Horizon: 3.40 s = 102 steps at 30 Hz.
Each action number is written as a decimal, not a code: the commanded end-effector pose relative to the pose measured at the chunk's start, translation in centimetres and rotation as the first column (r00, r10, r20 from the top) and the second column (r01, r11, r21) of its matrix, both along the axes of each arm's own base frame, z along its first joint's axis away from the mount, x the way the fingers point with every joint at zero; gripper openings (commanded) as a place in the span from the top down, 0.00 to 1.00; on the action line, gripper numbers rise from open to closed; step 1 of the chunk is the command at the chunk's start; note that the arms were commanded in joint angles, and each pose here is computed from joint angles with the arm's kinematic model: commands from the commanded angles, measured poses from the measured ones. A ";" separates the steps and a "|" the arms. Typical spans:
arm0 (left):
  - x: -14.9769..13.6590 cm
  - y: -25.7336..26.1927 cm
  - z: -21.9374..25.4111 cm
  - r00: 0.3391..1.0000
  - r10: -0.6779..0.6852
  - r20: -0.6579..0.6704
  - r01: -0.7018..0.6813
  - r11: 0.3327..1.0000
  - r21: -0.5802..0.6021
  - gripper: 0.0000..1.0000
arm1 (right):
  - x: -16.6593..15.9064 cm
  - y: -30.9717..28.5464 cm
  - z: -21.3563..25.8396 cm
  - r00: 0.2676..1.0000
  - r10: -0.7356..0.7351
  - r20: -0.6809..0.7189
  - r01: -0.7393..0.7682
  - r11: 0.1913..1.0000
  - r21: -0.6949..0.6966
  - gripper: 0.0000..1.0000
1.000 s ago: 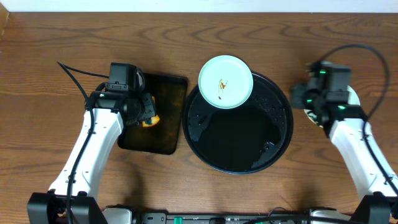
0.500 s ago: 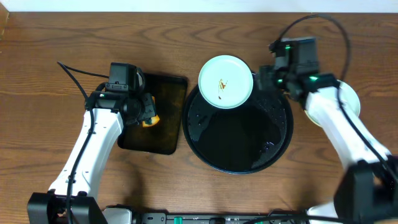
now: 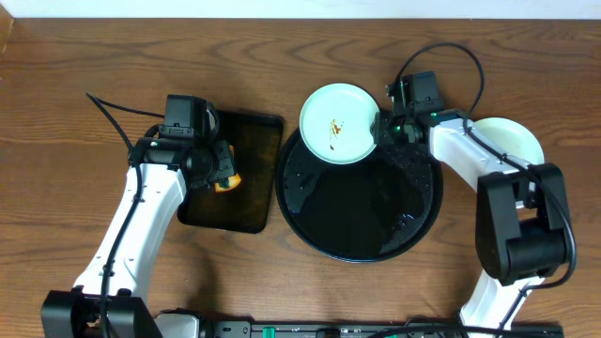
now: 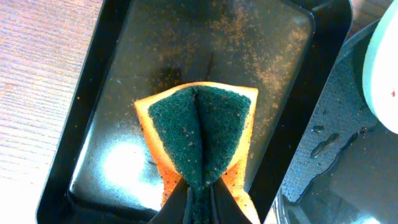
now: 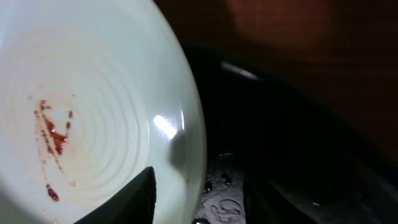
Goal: Clean dirty plates on tray and stack at the side
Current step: 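Pinch the upper light-blue plate rim and drag it to tray center, then dip the sponge in the black rectangular tray with left gripper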
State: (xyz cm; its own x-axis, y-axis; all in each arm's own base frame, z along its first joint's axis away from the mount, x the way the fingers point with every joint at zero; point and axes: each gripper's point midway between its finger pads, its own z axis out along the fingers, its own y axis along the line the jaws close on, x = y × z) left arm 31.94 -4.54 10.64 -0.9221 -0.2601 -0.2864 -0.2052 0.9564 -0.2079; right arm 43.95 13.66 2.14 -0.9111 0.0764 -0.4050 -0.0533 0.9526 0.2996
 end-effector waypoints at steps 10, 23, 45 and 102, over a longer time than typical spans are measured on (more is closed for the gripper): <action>-0.4 0.0 -0.3 1.000 -0.014 -0.010 0.014 1.000 -0.005 0.92 | -2.4 1.6 -2.2 0.994 0.013 -0.107 -0.014 1.000 -0.011 0.99; 0.0 -0.2 -0.4 0.996 -0.093 0.009 0.093 0.995 0.020 0.92 | -9.4 -3.1 -0.6 0.943 -0.072 -0.326 -0.004 0.973 -0.229 0.99; -0.6 2.3 -10.9 0.948 -0.135 -0.288 0.207 0.949 0.237 0.92 | -10.1 -3.3 -0.6 0.935 -0.048 -0.350 -0.039 0.970 -0.238 0.99; 5.4 0.2 4.1 0.942 -0.172 0.288 0.118 0.974 0.193 0.93 | -10.4 -3.4 -0.6 0.932 -0.050 -0.360 -0.041 0.970 -0.241 0.99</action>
